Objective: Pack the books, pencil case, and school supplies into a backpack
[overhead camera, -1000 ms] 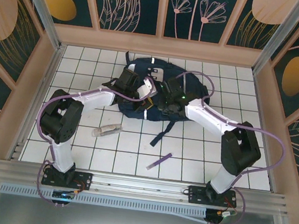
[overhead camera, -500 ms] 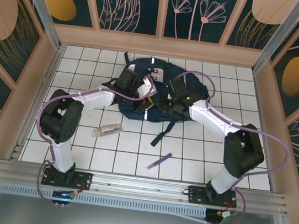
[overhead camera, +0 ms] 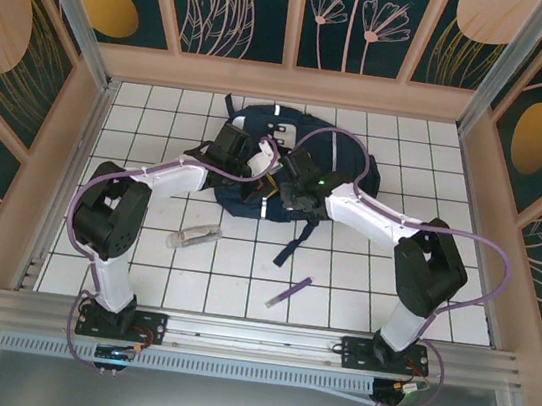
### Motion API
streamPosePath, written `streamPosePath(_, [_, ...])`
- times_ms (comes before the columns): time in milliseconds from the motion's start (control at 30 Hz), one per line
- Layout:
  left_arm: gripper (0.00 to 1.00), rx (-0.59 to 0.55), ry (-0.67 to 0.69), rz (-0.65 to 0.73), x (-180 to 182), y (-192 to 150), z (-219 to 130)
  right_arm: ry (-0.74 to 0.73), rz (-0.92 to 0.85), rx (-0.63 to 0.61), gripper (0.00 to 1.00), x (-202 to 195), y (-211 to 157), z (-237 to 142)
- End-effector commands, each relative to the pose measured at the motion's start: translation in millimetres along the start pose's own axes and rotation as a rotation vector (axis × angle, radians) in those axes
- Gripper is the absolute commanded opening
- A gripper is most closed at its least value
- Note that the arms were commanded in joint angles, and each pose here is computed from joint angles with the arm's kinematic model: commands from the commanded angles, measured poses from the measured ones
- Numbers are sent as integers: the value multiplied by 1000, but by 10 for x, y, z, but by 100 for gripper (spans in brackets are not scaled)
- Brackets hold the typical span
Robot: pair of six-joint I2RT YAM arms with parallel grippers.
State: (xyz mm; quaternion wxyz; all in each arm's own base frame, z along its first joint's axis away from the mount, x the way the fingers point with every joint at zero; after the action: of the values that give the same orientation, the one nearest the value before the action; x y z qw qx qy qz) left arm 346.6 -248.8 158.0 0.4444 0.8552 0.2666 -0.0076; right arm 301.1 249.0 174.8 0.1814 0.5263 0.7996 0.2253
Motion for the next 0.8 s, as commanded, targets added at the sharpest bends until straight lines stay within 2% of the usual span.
streamPosePath(0, [0,-130,-77,109,-113,343,-156,-66,-22,58,12,-132,-136,86])
streamPosePath(133, [0,-87,-29,166,-100,259,-180,2,48,48,4,-257,-135,0])
streamPosePath(400, [0,-63,108,231,4,120,-315,182,264,69,0,-834,-260,-68])
streamPosePath(633, [0,-77,220,219,272,43,-450,76,391,111,0,-1399,-484,-77])
streamPosePath(767, [0,-141,298,213,448,104,-664,9,464,90,0,-1695,-566,-128])
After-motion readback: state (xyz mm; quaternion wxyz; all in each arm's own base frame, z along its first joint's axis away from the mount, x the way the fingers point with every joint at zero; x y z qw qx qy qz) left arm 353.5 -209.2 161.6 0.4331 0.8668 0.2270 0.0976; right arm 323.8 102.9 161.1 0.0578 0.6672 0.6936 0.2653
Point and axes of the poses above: each hand's point on the last joint's axis, 136 mm out from that joint toward the fingers, its own z axis out along the fingers, its own x axis along the line the jaws close on, y = z × x, the point moved 8 cm from there along -z, back along the fingers, and after that the axes turned 7 degrees about -z, right-handed, at the moved point
